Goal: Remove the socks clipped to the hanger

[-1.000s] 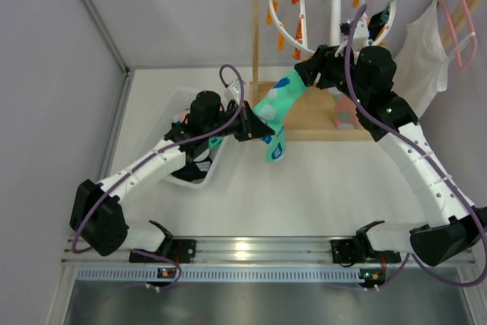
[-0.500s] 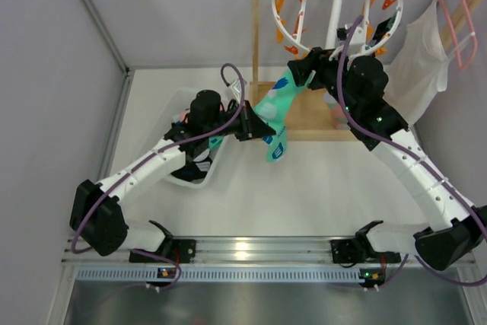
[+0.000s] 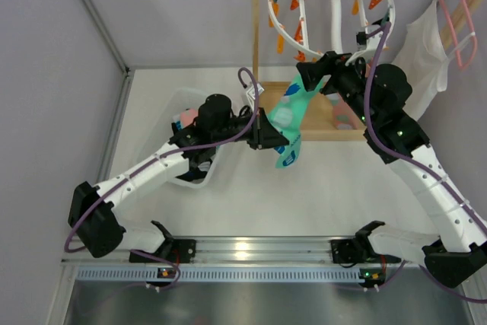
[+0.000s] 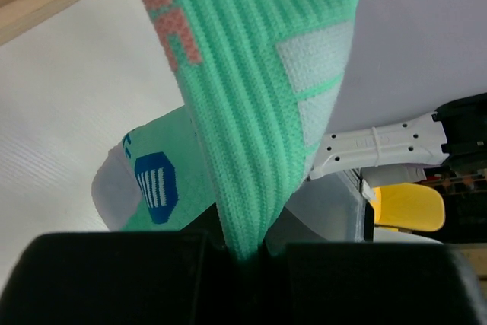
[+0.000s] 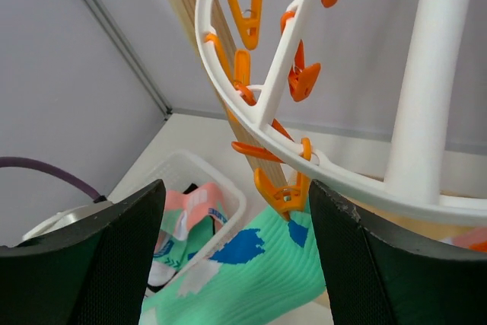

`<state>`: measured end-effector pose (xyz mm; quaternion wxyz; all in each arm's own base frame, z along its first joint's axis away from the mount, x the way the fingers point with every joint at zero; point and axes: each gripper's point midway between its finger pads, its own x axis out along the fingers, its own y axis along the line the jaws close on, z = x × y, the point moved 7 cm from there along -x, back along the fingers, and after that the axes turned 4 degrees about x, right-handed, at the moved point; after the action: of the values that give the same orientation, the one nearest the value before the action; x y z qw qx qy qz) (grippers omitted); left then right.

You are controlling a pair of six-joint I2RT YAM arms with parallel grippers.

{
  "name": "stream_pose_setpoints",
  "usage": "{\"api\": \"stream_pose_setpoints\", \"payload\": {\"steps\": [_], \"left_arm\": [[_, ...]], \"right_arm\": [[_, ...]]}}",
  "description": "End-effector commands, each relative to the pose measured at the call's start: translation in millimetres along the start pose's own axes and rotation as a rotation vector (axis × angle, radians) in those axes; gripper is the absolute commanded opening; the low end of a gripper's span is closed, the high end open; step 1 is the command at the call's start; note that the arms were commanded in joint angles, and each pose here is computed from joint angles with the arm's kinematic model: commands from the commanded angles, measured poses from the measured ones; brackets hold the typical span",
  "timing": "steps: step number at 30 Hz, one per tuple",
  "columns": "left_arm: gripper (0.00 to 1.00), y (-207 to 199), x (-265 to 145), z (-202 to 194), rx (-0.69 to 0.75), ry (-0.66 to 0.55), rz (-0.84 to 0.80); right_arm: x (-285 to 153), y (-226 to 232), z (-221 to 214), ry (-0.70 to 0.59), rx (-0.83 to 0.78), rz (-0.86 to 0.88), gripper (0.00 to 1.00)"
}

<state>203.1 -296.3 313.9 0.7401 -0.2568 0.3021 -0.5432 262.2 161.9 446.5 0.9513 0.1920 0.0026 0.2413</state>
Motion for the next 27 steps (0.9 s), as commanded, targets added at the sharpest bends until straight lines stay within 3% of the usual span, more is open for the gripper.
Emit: {"api": "stream_pose_setpoints", "payload": {"steps": [1, 13, 27], "left_arm": [[0.0, -40.1, -9.6, 11.3, 0.145, -0.048, -0.102], [0.0, -56.7, -11.1, -0.6, 0.173, -0.032, -0.142], [0.0, -72.1, -10.8, -1.3, 0.2, -0.015, -0.198]], "right_arm": [[-10.7, 4.8, 8.4, 0.018, -0.02, -0.01, 0.73], [-11.5, -5.4, 9.8, 0.07, -0.062, 0.011, 0.69], [14.0, -22.2, 6.0, -0.007, -0.01, -0.035, 0.63]]}}
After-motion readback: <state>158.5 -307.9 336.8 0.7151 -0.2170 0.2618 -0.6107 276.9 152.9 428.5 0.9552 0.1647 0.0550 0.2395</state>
